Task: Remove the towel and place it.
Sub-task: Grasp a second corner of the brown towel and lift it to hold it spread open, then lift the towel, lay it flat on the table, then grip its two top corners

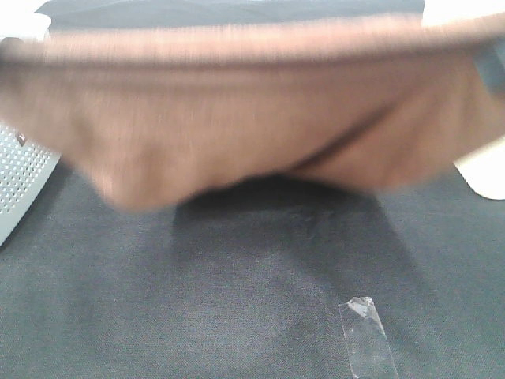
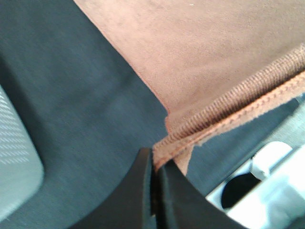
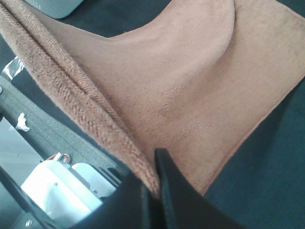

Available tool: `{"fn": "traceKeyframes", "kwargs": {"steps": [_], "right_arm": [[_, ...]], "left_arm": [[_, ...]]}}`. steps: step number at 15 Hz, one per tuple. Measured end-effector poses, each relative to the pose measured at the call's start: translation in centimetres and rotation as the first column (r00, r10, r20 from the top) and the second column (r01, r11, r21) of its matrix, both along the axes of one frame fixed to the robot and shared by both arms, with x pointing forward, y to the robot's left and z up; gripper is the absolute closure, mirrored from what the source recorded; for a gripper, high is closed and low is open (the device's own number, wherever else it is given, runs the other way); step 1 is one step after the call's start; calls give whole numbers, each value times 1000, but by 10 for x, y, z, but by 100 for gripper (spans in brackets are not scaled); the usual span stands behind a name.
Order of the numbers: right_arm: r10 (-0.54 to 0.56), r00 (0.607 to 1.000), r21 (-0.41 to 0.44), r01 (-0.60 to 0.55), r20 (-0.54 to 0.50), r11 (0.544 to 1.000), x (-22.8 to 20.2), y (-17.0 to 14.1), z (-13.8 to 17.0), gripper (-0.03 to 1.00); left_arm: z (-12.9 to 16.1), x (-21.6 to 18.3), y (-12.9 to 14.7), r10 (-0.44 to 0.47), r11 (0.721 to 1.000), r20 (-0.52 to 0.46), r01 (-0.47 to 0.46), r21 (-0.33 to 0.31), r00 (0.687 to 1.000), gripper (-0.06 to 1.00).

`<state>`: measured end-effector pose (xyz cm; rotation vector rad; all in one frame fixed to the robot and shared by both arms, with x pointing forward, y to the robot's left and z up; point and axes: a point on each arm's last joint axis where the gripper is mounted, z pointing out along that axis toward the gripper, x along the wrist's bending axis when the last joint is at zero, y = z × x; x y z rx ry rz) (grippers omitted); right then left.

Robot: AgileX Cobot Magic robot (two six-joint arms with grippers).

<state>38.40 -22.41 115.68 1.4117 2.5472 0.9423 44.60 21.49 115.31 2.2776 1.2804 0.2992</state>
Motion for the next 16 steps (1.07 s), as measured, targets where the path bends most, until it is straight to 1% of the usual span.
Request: {"fn": "traceKeyframes", "kwargs": {"steps": [2, 3, 4, 6, 7, 9, 10, 12, 16], "right_arm": [[0, 999, -7, 0, -33, 1000, -12, -3, -16, 97], [-1, 998, -21, 0, -67, 1000, -15, -4, -28, 97], [-6, 995, -42, 2, -98, 999, -16, -6, -38, 97], [-11, 987, -72, -1, -162, 997, -16, -7, -58, 97], [-14, 976, -87, -5, -219, 996, -14, -6, -72, 97], [-19, 959, -105, -11, -284, 994, -9, -5, -86, 97], [-22, 949, -113, -15, -315, 993, -5, -4, -92, 97], [-29, 926, -130, -22, -375, 991, 3, -1, -103, 97], [-55, 883, -147, -16, -466, 989, 18, 3, -120, 97]], "left_arm": [[-24, -6, -2, -11, 1000, -87, 10, -11, 996, 94], [-39, -9, -3, -24, 1000, -139, 22, -16, 990, 94], [-54, -14, -3, -36, 999, -193, 33, -18, 981, 94], [-78, -21, -3, -45, 999, -269, 42, -18, 962, 94], [-92, -26, -2, -46, 999, -313, 43, -15, 949, 94], [-108, -31, -2, -48, 999, -365, 47, -11, 930, 94], [-115, -30, -3, -46, 999, -395, 45, -11, 917, 94], [-133, -24, -6, -44, 999, -470, 49, 0, 882, 94], [-160, -11, -10, -25, 998, -576, 51, 28, 817, 94]]}}
